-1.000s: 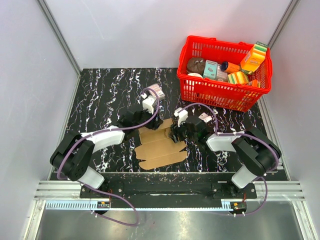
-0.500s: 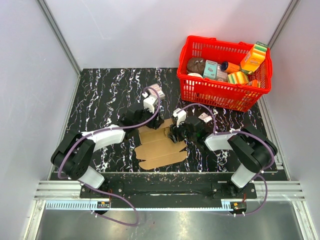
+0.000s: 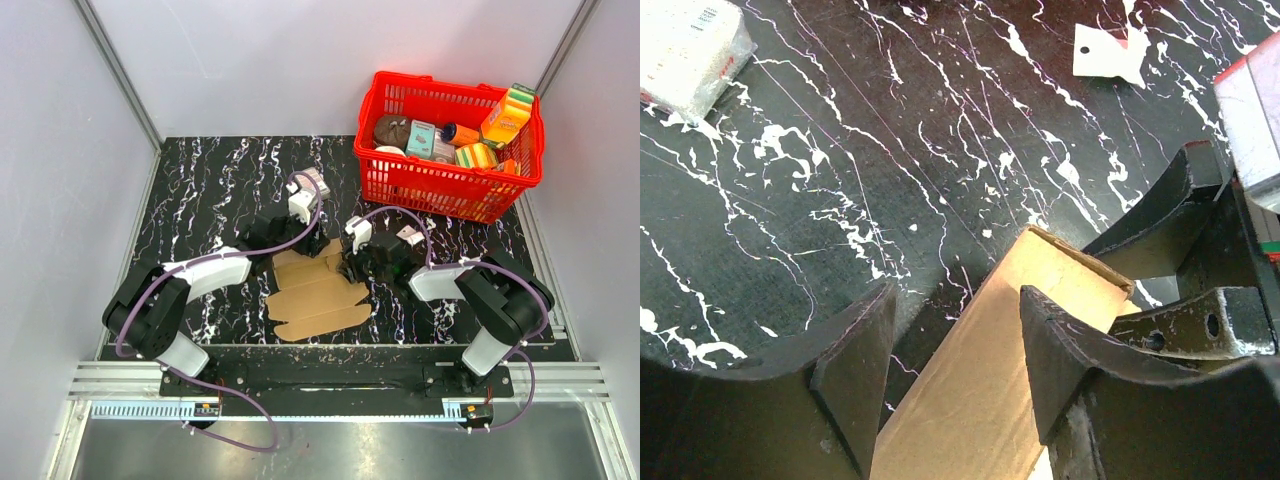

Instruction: Fold the paper box

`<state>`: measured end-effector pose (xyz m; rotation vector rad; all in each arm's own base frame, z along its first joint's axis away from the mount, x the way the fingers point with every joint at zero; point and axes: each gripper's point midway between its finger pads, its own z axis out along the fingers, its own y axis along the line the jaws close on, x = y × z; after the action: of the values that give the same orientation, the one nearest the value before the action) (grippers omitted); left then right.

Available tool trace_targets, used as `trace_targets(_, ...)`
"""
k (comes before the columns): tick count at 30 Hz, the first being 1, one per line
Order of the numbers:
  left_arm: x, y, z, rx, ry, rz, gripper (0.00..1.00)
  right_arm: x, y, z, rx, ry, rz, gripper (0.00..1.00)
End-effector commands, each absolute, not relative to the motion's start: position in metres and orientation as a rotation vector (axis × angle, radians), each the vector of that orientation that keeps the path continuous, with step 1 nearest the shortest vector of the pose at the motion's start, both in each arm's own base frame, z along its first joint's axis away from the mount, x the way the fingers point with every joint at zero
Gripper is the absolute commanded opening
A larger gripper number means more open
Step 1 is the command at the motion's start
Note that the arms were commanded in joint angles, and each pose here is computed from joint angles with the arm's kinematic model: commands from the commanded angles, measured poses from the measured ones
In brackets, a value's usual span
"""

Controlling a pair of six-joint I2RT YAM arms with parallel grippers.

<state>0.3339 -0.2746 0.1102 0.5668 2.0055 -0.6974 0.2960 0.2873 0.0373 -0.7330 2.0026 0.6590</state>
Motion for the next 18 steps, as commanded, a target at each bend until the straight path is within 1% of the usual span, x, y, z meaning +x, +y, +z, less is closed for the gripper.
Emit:
trace_targets(1,0.343,-0.283,0.126,0.594,1.948,-0.723,0.56,0.310,0.303,0.063,-0.742,1.895,0.688,0.41)
trace_targets(8,0.339,-0.285,0.120,0.612,1.963,-0.747,0.55,0.312,0.303,0.062,-0.745,1.894,0.677,0.34)
trace_targets(12,0.334,-0.287,0.117,0.616,1.974,-0.768,0.55,0.315,0.303,0.061,-0.736,1.892,0.662,0.33)
trace_targets(14,0.334,-0.285,0.116,0.614,1.981,-0.765,0.55,0.317,0.304,0.061,-0.732,1.885,0.663,0.35)
trace_targets(16,0.333,-0.285,0.115,0.615,1.985,-0.764,0.54,0.319,0.304,0.060,-0.728,1.884,0.658,0.43)
trace_targets(18,0.333,-0.285,0.116,0.615,1.984,-0.764,0.54,0.320,0.305,0.061,-0.725,1.874,0.659,0.45)
